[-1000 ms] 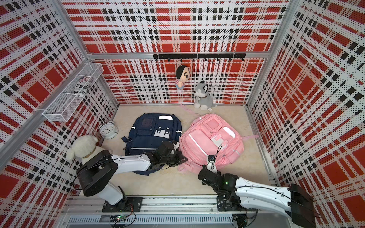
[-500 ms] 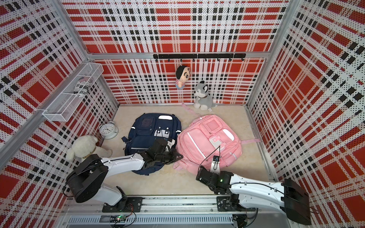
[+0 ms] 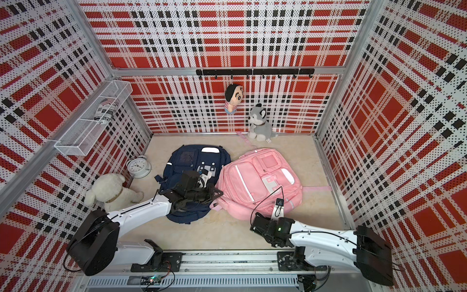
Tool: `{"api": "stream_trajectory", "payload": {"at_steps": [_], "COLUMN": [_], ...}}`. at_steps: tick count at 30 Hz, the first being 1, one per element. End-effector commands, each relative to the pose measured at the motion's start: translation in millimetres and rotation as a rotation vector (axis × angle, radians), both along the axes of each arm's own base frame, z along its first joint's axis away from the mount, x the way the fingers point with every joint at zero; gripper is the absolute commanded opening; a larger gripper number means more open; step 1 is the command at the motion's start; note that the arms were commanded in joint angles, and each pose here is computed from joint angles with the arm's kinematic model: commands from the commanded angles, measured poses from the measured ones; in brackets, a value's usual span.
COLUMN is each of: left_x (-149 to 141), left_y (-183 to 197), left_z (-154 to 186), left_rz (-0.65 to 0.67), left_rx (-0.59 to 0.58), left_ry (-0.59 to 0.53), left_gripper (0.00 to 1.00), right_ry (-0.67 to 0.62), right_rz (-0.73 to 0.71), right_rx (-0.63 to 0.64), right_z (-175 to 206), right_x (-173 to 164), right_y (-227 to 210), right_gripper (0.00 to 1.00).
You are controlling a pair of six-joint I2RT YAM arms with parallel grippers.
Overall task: Zip up the backpack
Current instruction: Zip the zipper on the backpack.
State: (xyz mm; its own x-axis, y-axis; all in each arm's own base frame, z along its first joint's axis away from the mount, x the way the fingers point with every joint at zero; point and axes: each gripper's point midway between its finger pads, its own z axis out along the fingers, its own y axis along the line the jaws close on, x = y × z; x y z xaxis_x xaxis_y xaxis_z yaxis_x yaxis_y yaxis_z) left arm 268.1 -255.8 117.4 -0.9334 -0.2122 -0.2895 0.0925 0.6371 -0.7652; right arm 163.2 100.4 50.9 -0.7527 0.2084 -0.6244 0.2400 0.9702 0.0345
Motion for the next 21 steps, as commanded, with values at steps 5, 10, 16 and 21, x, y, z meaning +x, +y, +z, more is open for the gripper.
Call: {"api": "stream_trajectory", "payload": {"at_steps": [5,10,16,21], "left_x": [22.2,20.1,13.0,-1.7], "left_y": [20.8,22.9,0.5,-37.8], "left_z": [25.4,19.8,23.1,19.8], "left_rz": [0.050,0.056,0.027,-0.037], "left_rx": [0.023,0.031,0.000,-0.053], "left_ry": [-0.120,-0.108,-0.117,-0.092], "left_gripper": [0.00,0.00,0.00,0.00], "right_ry": [-0.001,-0.034,-0.103,-0.115], "right_rz": [-0.028,-0.053,-0.079,-0.104], "right_rx": [-0.114,-0.106,-0.076,-0.073], "right_z": [-0.6,3.9,16.2,17.2], "right_x": [10.0,13.2,24.0,41.9], "right_y": [-18.2,-22.3,-24.2,-30.0], "right_gripper": [0.00,0.00,0.04,0.04]}}
